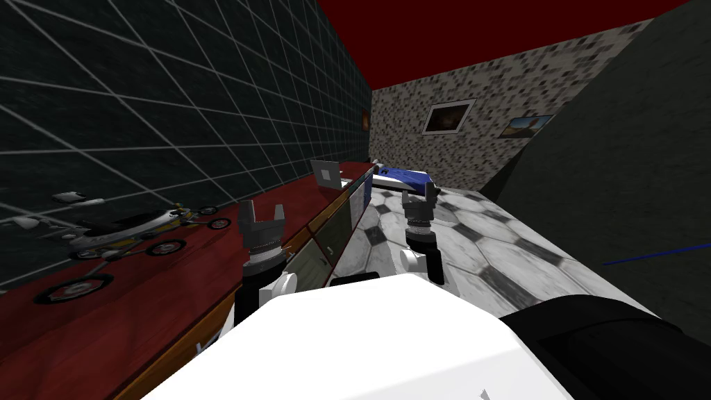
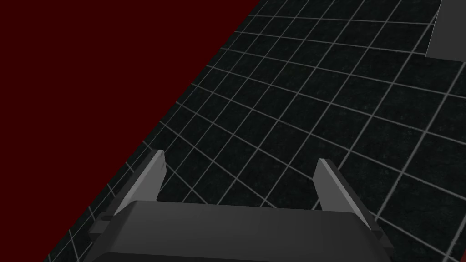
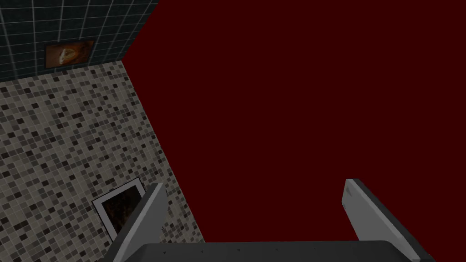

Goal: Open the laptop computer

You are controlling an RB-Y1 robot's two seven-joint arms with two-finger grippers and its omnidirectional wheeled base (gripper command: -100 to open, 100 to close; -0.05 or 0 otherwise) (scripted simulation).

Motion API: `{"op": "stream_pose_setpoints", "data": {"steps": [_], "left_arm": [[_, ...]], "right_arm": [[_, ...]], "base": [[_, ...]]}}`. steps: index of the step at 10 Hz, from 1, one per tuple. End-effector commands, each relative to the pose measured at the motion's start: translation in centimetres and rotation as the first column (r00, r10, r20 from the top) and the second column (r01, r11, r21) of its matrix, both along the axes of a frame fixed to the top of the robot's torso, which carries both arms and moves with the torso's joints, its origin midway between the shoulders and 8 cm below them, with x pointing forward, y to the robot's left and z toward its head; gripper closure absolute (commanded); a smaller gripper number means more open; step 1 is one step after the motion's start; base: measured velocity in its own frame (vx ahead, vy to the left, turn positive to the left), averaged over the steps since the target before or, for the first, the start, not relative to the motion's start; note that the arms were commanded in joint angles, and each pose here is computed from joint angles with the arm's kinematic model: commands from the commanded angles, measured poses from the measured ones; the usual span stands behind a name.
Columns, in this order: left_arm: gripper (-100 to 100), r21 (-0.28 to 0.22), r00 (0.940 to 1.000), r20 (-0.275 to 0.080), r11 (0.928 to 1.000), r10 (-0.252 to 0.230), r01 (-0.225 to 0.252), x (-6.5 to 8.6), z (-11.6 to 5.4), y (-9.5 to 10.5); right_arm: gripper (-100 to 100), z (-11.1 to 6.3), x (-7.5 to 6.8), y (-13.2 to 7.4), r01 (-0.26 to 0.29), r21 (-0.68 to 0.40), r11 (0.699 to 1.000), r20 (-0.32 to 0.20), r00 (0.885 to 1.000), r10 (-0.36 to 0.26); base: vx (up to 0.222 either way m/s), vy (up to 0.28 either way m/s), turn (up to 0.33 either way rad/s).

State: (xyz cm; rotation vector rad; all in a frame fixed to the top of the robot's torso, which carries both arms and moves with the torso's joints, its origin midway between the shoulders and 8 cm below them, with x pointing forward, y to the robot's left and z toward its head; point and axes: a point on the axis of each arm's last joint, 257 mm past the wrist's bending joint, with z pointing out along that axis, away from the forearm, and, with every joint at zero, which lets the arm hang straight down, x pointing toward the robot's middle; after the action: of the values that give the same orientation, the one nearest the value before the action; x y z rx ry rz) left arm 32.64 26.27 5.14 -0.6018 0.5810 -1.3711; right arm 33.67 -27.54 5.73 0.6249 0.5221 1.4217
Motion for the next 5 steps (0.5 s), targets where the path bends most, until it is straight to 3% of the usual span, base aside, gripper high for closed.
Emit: {"op": "stream_pose_setpoints", "data": {"steps": [1, 5], "left_arm": [[0, 0.000, 1.0000, 0.000, 1.0000, 0.000, 0.000, 0.00, 0.00, 0.00], [0, 0.000, 1.0000, 0.000, 1.0000, 0.000, 0.000, -0.01, 0.01, 0.00]], "right_arm": [[0, 0.00, 0.00, 0.00, 0.000, 0.000, 1.000, 0.000, 1.000, 0.000], [0, 0.01, -0.01, 0.00, 0.000, 0.000, 1.000, 0.000, 1.000, 0.000]], "base": [[0.000, 0.000, 0.000], [0.000, 0.000, 0.000]]}}
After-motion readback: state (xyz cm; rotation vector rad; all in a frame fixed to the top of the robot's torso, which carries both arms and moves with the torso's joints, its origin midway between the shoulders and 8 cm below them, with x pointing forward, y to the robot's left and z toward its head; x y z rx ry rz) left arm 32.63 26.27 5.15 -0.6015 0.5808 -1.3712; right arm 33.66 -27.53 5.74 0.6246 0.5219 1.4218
